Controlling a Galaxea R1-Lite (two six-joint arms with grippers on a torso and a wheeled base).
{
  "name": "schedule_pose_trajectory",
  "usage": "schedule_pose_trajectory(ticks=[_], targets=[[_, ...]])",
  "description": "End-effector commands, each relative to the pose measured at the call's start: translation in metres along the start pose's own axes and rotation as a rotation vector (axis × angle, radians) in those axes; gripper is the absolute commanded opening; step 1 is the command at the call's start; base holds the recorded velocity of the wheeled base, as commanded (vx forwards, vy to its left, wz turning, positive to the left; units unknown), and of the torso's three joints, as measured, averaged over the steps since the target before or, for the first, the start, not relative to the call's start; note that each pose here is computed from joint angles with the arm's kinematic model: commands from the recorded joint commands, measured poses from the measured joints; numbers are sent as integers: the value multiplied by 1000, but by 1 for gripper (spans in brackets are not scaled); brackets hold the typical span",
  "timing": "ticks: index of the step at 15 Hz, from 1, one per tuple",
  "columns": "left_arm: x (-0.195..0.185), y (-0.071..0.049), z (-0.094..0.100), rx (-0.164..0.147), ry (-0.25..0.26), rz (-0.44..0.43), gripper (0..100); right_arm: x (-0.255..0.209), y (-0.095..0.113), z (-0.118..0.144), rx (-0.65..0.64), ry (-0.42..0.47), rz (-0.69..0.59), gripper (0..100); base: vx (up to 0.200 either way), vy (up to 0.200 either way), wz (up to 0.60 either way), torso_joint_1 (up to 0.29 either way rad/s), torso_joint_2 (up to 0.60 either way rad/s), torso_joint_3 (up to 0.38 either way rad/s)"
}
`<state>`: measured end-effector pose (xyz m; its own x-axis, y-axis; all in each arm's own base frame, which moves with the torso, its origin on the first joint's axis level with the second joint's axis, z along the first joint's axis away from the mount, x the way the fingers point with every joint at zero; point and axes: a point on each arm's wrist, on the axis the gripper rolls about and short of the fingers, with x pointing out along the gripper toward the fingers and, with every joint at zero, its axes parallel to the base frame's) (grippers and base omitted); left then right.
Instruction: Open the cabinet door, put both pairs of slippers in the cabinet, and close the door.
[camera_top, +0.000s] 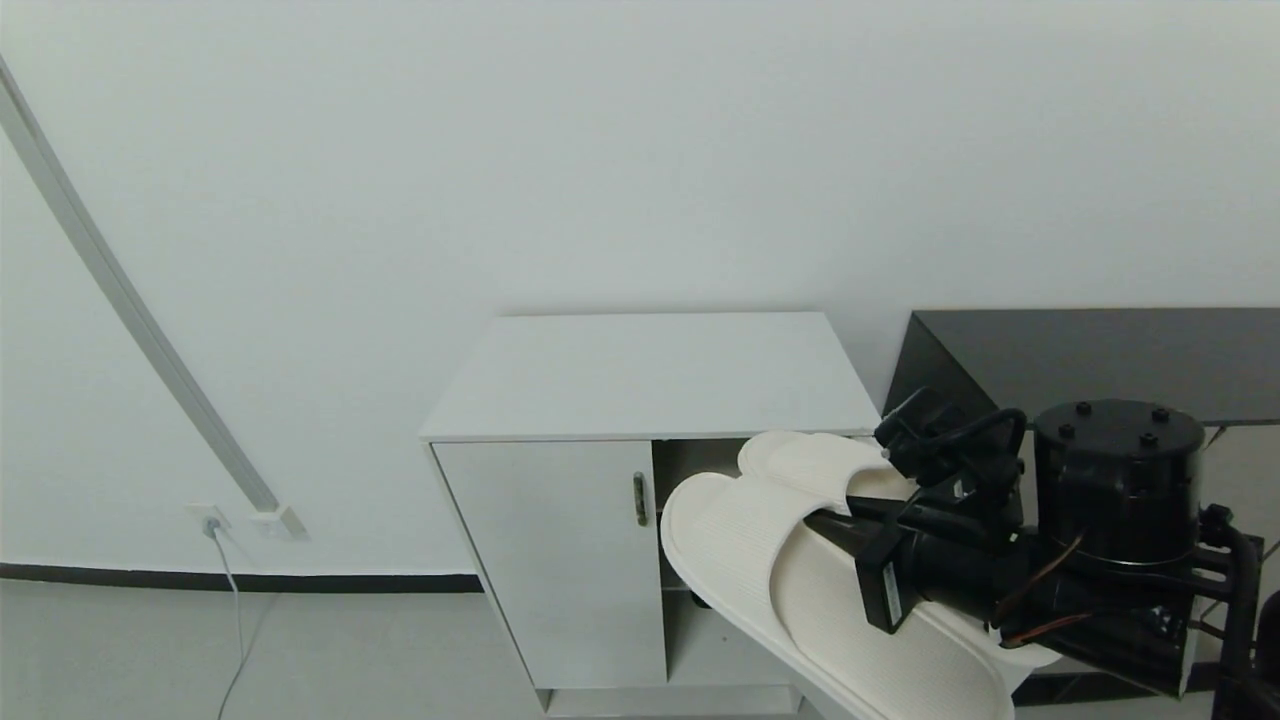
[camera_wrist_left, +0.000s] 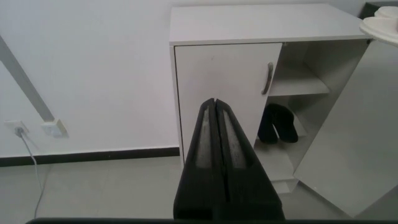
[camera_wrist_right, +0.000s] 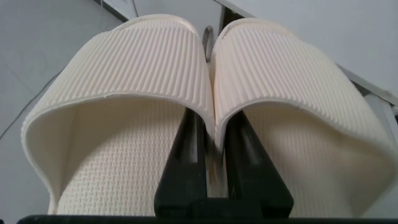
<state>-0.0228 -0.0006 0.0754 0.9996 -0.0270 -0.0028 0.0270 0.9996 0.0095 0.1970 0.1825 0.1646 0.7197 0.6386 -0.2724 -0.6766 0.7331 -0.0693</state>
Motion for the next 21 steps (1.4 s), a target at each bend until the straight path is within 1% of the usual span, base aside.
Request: schedule_pose_trajectory(ticks=[1, 9, 12, 15, 21], targets=[[0, 0, 0, 0, -1, 1, 0, 1, 1, -1, -3, 0, 3, 0, 0, 0, 0, 0, 0, 0], [0, 0, 0, 1, 2, 1, 0, 1, 3, -3, -5, 4, 11, 0, 0, 0, 0, 0, 0, 0], [0, 0, 0, 0, 0, 1, 0, 6, 5, -8, -20, 11, 16, 0, 0, 0, 0, 0, 0, 0], [0, 0, 0, 0, 0, 1, 0, 9, 7, -10, -27, -17, 20, 0, 0, 0, 0, -129, 271, 155], [0, 0, 0, 1, 0, 1, 0, 10, 7, -14, -28, -6, 19, 0, 0, 0, 0, -159, 373, 205]])
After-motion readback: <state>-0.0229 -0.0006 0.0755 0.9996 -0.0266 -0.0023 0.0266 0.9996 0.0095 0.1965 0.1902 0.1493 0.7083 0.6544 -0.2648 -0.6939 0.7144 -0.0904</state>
